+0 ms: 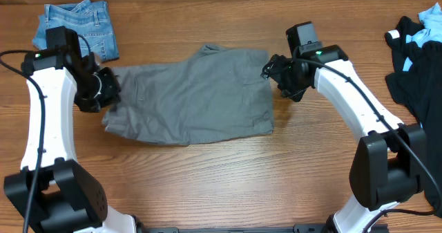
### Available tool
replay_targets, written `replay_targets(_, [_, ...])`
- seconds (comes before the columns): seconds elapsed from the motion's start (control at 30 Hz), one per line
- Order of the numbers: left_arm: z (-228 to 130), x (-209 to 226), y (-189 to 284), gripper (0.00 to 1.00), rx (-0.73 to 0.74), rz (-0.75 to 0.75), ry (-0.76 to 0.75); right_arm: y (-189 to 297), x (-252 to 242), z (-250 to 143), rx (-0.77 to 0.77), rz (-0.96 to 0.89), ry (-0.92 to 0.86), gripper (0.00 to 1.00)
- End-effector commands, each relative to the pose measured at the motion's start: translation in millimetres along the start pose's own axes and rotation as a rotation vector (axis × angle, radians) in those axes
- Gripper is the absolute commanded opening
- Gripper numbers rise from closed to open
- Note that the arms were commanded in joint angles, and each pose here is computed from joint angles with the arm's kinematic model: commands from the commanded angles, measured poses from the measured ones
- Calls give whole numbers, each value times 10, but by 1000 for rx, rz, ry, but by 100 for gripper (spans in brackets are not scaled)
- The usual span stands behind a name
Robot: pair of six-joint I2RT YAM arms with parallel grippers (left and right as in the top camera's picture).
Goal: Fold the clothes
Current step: 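Fold the left half over toward the right gripper with the left gripper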
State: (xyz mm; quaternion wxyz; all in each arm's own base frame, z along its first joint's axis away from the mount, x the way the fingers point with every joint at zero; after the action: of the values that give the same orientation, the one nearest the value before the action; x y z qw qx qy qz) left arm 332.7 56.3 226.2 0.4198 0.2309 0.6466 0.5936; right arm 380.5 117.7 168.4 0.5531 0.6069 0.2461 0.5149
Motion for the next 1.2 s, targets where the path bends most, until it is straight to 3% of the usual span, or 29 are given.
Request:
replay_targets(0.0, [-210, -427, 162, 4, -6, -116, -121, -137, -68, -53, -12, -47, -8, 80])
replay_targets(0.2, [-599, -1015, 235, 4, 6, -162, -267, -296, -159, -74, -27, -76, -29, 80])
replay_targets(0.43, [-998, -1737, 412, 4, -112, -242, -454, -340, -168, -69, -23, -70, -29, 80])
replay_targets(0.53, [-1113, -1860, 362, 4, -155, -204, -468, -346, -171, -69, -21, -72, -25, 80])
replay_targets(0.87, [-1289, -2159, -48, 4, -99, -192, -551, -323, -253, 10, -27, -66, -66, 81])
replay_targets(1.17, [-1365, -2479, -150, 4, -87, -361, -698, -434, -330, 63, -16, -73, -69, 80])
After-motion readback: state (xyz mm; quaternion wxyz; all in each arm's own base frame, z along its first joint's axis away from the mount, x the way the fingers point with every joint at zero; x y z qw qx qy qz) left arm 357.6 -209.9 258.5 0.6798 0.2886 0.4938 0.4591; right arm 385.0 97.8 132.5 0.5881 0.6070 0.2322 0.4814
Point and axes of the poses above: each gripper's point midway between its finger pads, its own y axis back along the fingers, its own x axis along the line the jaws close on, z = x × y, the point moved 8 cm from there along y, back along the fingers, and after that the axes turned 8 degrees about y, right-handed, at the moved point
